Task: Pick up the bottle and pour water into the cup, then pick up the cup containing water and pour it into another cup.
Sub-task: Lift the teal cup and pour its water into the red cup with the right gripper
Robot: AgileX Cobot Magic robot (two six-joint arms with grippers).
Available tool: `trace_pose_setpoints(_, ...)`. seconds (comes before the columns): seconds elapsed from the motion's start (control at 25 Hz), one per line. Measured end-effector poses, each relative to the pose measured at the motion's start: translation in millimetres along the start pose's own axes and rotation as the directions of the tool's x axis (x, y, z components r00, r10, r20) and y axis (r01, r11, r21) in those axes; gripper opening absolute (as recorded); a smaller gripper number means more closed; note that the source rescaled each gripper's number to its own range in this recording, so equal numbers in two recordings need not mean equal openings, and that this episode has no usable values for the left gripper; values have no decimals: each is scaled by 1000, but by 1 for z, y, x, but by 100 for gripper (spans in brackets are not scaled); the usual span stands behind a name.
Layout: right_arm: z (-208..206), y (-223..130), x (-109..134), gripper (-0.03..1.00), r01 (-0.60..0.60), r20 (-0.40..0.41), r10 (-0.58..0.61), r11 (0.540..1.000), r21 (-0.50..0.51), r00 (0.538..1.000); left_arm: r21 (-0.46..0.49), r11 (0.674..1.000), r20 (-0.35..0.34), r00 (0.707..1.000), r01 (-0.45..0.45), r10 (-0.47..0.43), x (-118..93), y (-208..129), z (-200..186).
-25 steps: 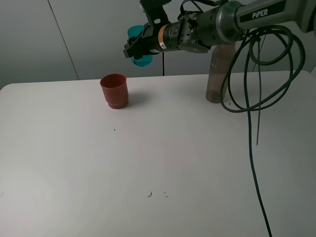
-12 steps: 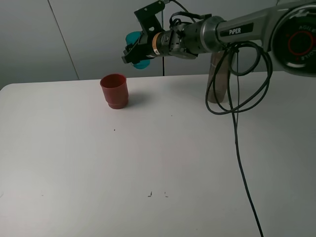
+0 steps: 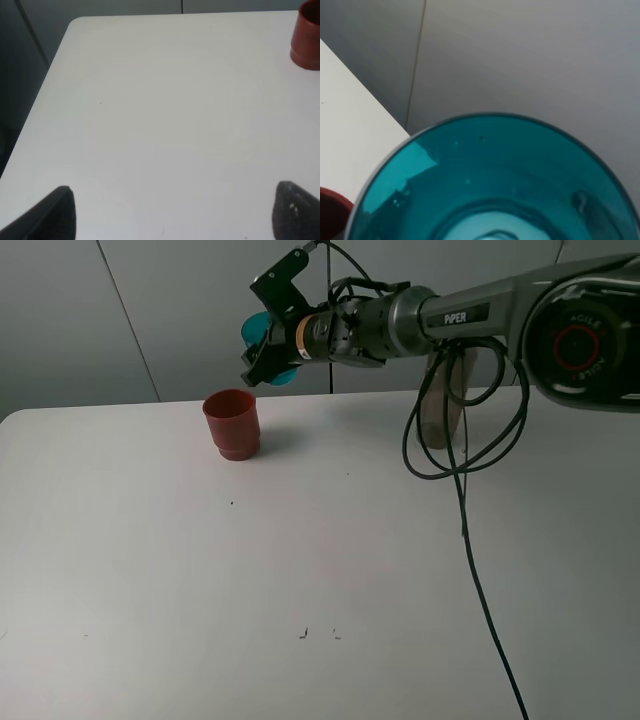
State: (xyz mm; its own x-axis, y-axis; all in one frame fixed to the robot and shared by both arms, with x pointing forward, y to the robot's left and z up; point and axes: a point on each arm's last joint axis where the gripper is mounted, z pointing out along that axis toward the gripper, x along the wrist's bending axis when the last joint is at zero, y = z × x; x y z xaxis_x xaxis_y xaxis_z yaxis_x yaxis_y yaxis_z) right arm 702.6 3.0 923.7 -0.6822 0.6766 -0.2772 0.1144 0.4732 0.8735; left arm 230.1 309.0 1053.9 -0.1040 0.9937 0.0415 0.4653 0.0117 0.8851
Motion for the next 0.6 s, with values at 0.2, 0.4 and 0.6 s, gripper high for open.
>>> trace_pose_setpoints(0.2,6,0,1,5,39,2,-39,999,-11,999,0,1000,0,1000,0,0,0,0,0)
trace_pose_setpoints(0.4,7,0,2,5,94,0,-94,996,-11,996,0,1000,0,1000,0,0,0,0,0)
trace_pose_setpoints(0.6,8,-1,3,5,162,0,-162,987,-9,987,0,1000,0,1000,0,0,0,0,0)
